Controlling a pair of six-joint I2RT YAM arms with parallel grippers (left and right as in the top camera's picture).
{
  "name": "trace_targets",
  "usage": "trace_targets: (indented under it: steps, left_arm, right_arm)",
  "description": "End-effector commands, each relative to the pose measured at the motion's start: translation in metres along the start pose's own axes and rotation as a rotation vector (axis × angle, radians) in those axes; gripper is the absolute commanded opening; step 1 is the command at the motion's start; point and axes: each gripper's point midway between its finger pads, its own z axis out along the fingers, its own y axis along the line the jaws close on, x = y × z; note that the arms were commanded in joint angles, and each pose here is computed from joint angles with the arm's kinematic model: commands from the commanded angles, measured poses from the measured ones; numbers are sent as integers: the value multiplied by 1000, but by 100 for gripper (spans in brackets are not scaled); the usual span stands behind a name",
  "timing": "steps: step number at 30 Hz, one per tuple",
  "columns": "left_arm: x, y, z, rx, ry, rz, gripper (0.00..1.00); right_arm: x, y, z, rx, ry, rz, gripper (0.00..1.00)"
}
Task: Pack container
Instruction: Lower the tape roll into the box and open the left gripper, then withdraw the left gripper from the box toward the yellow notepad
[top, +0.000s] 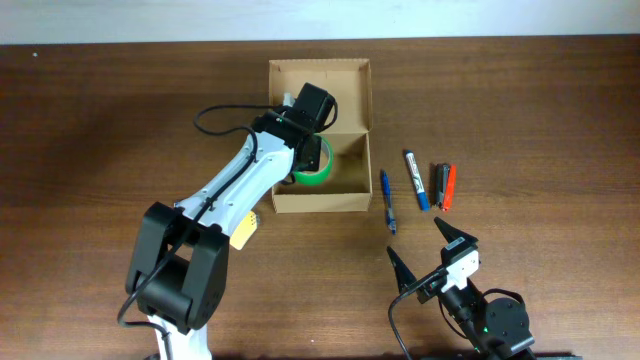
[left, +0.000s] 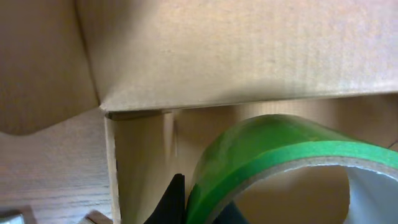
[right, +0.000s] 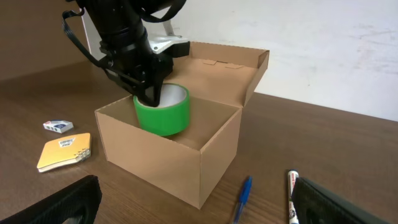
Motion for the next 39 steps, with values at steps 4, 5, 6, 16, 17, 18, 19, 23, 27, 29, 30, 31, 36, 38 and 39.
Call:
trace_targets:
  steps: [4, 5, 6, 16, 17, 18, 19, 23, 27, 29, 30, 31, 36, 38, 39]
  left_arm:
    - [-1, 4, 5, -19, -2, 258, 2]
    - [-2, 4, 5, -20, -3, 263, 2]
    - [-2, 5, 5, -20, -2, 266, 2]
    - [-3, 11, 7, -23, 1, 261, 29]
    - [-3, 11, 7, -23, 0, 261, 35]
    - [-3, 11, 7, -24, -1, 260, 39]
    - [-4, 11, 7, -25, -2, 260, 40]
    - [-5, 11, 7, -24, -6, 259, 41]
    - [-7, 10, 6, -22, -16, 256, 41]
    - [-10, 9, 4, -19, -22, 254, 41]
    - [-13, 8, 0, -11, -27, 253, 40]
    - [-16, 5, -5, 5, -32, 253, 40]
    - [-34, -13, -52, 134, -57, 174, 41]
    - [-41, -11, -73, 143, -74, 117, 40]
    - [-43, -9, -82, 147, -83, 102, 40]
  right_arm:
    - [2, 0, 0, 3, -1, -3, 99]
    - [2, 0, 0, 3, -1, -3, 99]
    - [2, 0, 0, 3, -1, -3, 99]
    - [2, 0, 0, 3, -1, -3, 99]
    - [2, 0, 0, 3, -1, -3, 99]
    - [2, 0, 0, 3, -1, -3, 99]
    - [2, 0, 0, 3, -1, -3, 99]
    - [2, 0, 0, 3, -1, -3, 99]
    - [2, 0, 0, 3, -1, -3, 99]
    - [2, 0, 0, 3, -1, -3, 99]
    - [2, 0, 0, 3, -1, -3, 99]
    - [2, 0, 0, 3, -1, -3, 99]
    - [2, 0, 0, 3, -1, -3, 99]
    - [2, 0, 0, 3, -1, -3, 99]
    - [2, 0, 0, 3, -1, -3, 99]
